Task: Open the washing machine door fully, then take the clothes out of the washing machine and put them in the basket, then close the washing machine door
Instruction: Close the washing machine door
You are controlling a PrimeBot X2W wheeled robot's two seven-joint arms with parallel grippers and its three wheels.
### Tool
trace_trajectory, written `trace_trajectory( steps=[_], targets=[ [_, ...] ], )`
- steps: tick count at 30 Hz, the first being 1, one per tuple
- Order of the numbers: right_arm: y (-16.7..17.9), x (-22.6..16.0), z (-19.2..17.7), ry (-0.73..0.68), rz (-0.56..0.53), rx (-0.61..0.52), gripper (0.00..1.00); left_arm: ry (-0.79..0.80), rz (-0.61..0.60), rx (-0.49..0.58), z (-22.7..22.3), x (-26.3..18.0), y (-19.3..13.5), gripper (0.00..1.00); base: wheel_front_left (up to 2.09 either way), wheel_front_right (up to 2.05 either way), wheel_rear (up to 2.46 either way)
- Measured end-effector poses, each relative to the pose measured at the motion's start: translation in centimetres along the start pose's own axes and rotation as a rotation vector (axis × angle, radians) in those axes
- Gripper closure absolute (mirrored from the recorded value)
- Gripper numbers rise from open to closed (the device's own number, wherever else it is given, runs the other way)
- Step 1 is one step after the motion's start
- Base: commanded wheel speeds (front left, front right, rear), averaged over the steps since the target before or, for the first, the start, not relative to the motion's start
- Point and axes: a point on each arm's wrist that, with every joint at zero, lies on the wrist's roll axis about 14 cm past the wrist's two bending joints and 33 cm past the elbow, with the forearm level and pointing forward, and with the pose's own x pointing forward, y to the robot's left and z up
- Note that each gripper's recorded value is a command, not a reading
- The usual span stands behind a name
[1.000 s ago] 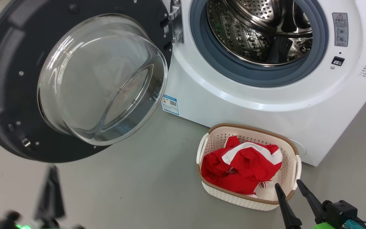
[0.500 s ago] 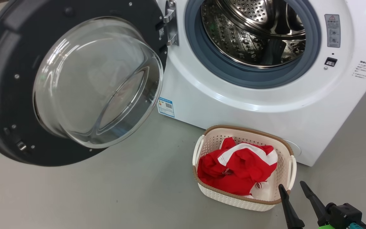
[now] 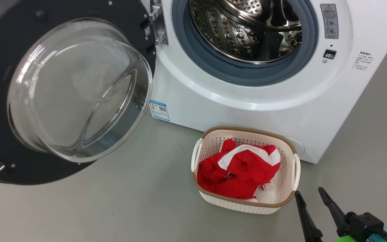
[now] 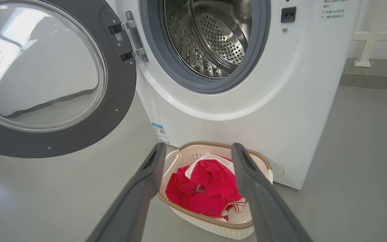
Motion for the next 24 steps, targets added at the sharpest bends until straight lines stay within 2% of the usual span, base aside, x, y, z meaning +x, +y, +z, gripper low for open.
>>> trace_trajectory(
  steps=[3,9,18,24],
  targets=[
    [-0.4,0.0,-0.2,0.005,-0.009,0.005,0.0,0.114,0.065,-0.061,-2.2,0.9,1.2,1.0,0.0,0.0,0.0],
    [-1.1,0.3,-0.7,0.018,-0.021,0.012,0.0,0.354,0.167,-0.085,-6.6,1.1,3.4,1.0,0.0,0.0,0.0],
    [-1.9,0.6,-0.8,0.018,-0.038,0.017,0.0,0.633,0.202,-0.056,-11.1,-0.5,4.2,1.0,0.0,0.0,0.0],
    [-2.0,0.6,-1.0,0.021,-0.041,0.018,0.0,0.728,0.179,-0.08,-12.1,-0.9,3.4,1.0,0.0,0.0,0.0]
  ],
)
